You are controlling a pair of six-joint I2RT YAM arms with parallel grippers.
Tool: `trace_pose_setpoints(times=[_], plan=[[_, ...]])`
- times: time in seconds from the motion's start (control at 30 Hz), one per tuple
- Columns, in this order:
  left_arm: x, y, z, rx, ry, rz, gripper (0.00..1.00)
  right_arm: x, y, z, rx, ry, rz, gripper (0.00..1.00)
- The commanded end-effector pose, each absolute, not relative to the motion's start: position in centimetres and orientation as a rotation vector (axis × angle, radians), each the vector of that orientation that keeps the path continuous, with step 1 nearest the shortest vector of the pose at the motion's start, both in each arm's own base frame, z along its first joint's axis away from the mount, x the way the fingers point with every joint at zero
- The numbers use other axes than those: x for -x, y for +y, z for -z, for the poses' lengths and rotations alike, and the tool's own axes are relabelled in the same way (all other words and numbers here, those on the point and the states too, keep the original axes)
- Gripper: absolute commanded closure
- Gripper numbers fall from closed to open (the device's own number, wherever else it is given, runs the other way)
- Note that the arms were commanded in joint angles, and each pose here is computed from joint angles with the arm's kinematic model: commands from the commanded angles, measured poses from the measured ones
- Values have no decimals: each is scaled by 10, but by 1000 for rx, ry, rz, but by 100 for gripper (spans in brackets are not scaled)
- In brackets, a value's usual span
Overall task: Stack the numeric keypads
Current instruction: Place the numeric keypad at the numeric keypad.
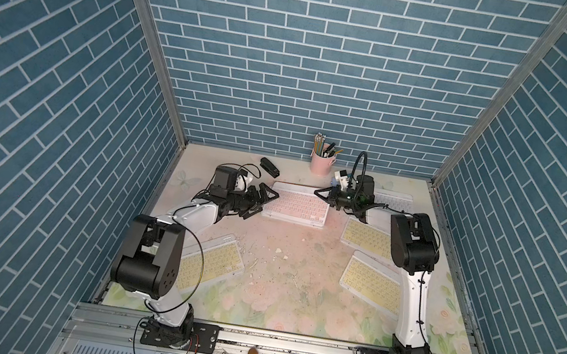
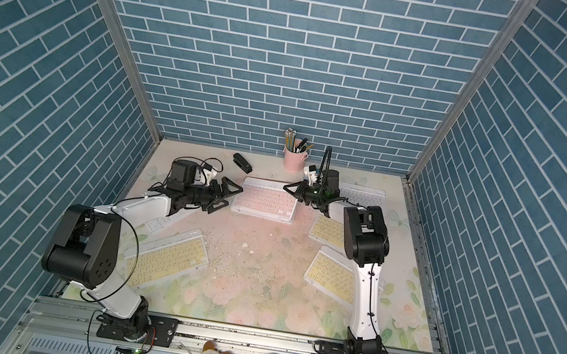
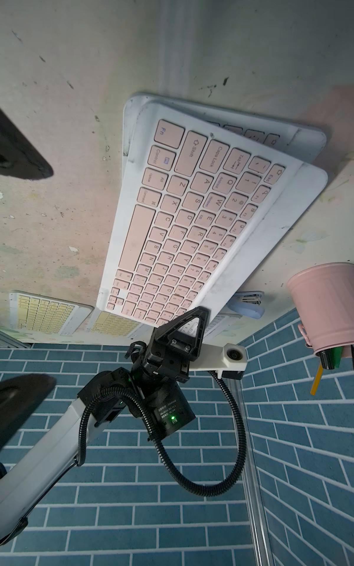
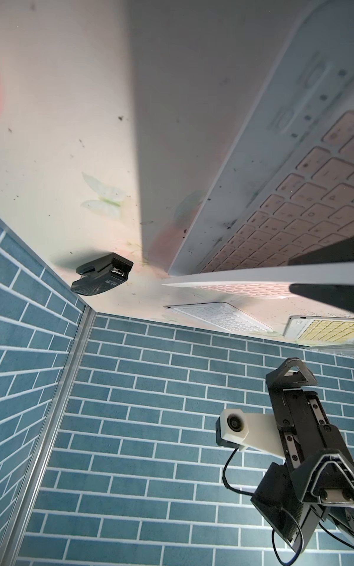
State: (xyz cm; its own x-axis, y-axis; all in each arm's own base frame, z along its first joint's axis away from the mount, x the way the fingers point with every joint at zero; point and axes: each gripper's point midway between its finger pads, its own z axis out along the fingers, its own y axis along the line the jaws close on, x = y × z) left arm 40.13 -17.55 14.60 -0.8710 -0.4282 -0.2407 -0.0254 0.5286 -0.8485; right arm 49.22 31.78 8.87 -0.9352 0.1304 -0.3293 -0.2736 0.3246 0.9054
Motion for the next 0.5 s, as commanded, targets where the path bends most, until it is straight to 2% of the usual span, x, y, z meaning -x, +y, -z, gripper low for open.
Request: trace_pose_setpoints(times=[0.0, 0.23, 0.47], plan=[[-404, -175, -142, 356, 2353, 1289, 1, -490, 318, -67, 194, 2291, -1588, 89], [-402, -175, -141, 352, 2358, 1292, 0, -494, 318, -55, 197, 2321, -1572, 77], [-403, -175, -137, 355, 2365, 1291, 0, -496, 313, -47, 202, 2341, -1545, 70]])
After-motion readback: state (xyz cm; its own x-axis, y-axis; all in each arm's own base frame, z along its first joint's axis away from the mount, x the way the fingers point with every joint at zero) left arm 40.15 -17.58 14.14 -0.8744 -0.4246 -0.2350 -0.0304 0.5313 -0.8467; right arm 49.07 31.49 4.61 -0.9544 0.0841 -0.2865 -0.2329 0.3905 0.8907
